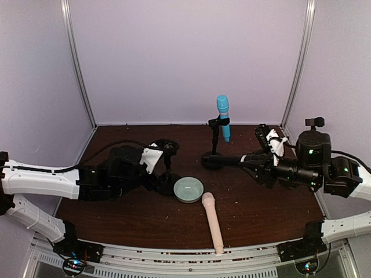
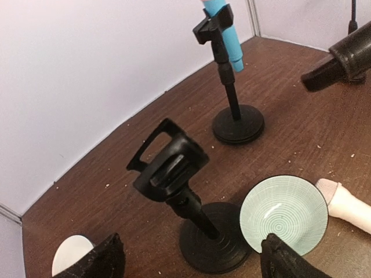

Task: Attach the microphones to the stand

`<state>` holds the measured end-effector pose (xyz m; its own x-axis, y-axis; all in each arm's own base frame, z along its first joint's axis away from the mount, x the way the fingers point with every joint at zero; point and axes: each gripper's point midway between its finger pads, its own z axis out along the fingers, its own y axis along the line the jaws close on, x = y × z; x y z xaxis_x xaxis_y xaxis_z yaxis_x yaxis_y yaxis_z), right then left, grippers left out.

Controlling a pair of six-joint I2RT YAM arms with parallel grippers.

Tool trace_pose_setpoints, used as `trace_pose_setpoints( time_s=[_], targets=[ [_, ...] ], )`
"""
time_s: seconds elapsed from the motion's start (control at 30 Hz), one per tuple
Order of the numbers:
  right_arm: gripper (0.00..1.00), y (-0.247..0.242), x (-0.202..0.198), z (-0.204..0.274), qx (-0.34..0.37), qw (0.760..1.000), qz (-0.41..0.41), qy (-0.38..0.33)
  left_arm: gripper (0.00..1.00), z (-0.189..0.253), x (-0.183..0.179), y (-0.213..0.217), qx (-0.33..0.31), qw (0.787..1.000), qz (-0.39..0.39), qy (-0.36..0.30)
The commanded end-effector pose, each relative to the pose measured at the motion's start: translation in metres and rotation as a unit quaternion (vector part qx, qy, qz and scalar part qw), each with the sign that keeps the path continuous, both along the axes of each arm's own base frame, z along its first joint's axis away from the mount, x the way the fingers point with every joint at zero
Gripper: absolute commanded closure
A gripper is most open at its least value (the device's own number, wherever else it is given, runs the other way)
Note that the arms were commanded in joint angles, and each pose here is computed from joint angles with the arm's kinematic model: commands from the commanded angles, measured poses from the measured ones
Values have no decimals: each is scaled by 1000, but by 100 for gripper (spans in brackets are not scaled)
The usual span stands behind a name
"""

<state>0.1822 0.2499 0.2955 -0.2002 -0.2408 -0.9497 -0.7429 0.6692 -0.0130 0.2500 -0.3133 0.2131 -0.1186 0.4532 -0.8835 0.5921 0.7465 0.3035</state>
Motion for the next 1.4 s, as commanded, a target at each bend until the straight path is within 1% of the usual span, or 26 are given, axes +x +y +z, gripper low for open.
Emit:
trace_pose_setpoints(
  time_s=[0.0, 0.13, 0.27, 0.43, 0.6, 0.83, 1.07, 1.27, 1.37],
  targets=[
    [100, -21, 12, 12, 37, 997, -62, -24, 18, 17, 19, -3, -109, 994, 10, -13],
    [100, -24, 14, 0, 13, 997, -74, -11, 20, 6, 31, -8, -123, 992, 17, -7],
    [100, -28, 16, -1, 20, 996, -90, 4, 24, -2, 41, -18, -131, 991, 28, -7],
    [100, -24, 13, 4, 28, 997, -78, 8, 29, -7, 52, -14, -163, 984, 67, -16],
    [100, -19, 8, 8, 35, 998, -57, 2, 34, -11, 56, -14, -190, 979, 71, -26],
    [100, -20, 8, 17, 33, 998, -56, 0, 41, -25, 69, -12, -219, 972, 86, -26],
    [100, -16, 8, 14, 34, 998, -54, 9, 49, -36, 76, -16, -247, 966, 62, -41],
    [100, -12, 11, 11, 28, 998, -53, 14, 59, -36, 77, -22, -261, 963, 33, -53],
    [100, -7, 12, 10, 22, 998, -51, 16, 59, -34, 76, -23, -263, 963, 27, -59]
  ],
)
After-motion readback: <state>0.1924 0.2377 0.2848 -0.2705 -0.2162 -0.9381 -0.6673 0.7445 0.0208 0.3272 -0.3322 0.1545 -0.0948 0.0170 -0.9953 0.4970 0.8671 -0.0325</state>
